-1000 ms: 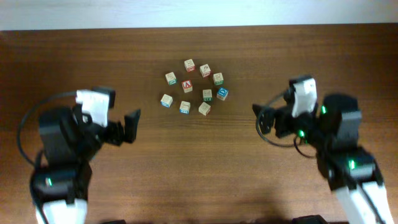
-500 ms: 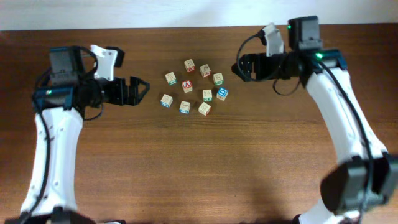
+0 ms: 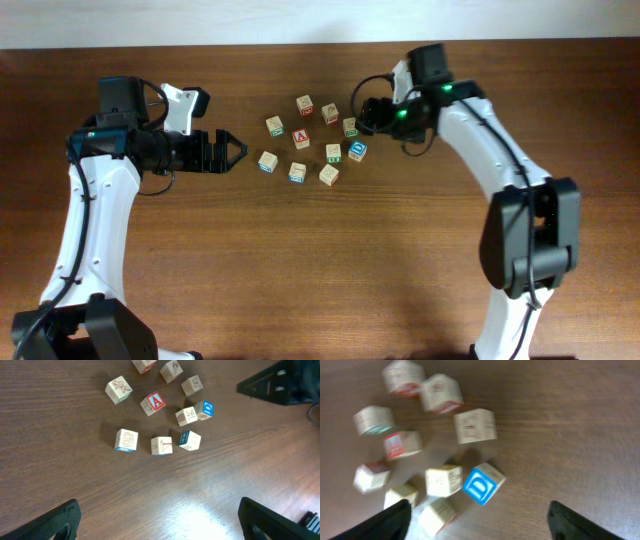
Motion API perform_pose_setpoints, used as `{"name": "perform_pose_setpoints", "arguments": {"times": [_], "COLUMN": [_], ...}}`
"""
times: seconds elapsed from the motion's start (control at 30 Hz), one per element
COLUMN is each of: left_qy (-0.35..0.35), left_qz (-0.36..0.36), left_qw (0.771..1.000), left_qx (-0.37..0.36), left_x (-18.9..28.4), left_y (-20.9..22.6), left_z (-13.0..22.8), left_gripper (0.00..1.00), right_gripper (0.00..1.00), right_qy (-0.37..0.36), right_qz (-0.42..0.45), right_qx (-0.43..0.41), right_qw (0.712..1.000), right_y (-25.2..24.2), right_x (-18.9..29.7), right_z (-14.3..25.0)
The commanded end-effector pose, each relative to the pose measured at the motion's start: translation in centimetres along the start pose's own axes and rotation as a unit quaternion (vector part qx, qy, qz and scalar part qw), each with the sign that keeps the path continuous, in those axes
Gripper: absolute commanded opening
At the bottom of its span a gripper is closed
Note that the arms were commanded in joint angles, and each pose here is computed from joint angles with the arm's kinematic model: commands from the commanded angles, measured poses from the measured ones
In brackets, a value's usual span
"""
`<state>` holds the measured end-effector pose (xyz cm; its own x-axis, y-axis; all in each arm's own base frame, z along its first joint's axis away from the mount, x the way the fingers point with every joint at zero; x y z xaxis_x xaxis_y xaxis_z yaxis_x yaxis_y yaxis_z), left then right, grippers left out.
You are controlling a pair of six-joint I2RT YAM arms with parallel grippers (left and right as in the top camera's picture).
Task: Rotate 5 blocks
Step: 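Raise both arms and move the right gripper over the block cluster, then grasp the blue-D block with the right gripper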
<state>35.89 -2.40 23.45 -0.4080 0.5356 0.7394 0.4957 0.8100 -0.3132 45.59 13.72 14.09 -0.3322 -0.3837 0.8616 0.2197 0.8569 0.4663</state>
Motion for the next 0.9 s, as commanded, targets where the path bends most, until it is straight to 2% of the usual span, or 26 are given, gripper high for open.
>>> {"name": "perform_pose_setpoints", "arguments": {"times": [0.0, 0.07, 0.23, 0.37, 0.77, 0.87], "left_qy": [0.007, 0.013, 0.042, 0.043, 0.066, 0.080], "left_qz": [-0.029, -0.046, -0.143, -0.145, -0.140, -0.134], "left_qw": [1.000, 0.999, 0.985, 0.985, 0.983, 0.983], "left_qx": [-0.005, 0.011, 0.085, 0.085, 0.095, 0.097], "left_x": [0.1, 0.2, 0.6, 0.6, -0.9, -1.8], "left_y": [0.7, 1.1, 3.1, 3.2, 4.0, 4.1], "left_z": [-0.2, -0.1, 0.8, 0.9, 1.5, 1.9], "left_gripper": [0.99, 0.99, 0.99, 0.99, 0.99, 0.99], "right_gripper": [0.81, 0.77, 0.63, 0.51, 0.36, 0.36], "right_qy": [-0.075, -0.081, -0.086, -0.076, -0.053, -0.047], "right_qz": [0.100, 0.110, 0.118, 0.128, 0.137, 0.122], "right_qx": [-0.082, -0.082, -0.069, -0.077, -0.080, -0.065], "right_qw": [0.989, 0.987, 0.987, 0.986, 0.986, 0.989], "right_y": [0.2, 0.7, 1.4, 0.9, 0.1, 0.5], "right_x": [-1.8, -2.7, -4.4, -5.2, -6.9, -7.1], "right_z": [0.0, 0.7, 1.4, 1.8, 2.5, 2.4]}}
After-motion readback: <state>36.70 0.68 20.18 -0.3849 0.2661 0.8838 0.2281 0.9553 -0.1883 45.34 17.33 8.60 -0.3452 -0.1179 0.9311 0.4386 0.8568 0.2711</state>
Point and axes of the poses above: each gripper's point midway between its finger pads, its own x axis back along the fingers, its own y axis along the line the jaws close on, z = x × y, the point moved 6 cm from there along x, back along the fingers, and after that the axes turned 14 degrees about -x, right-handed, at the moved point
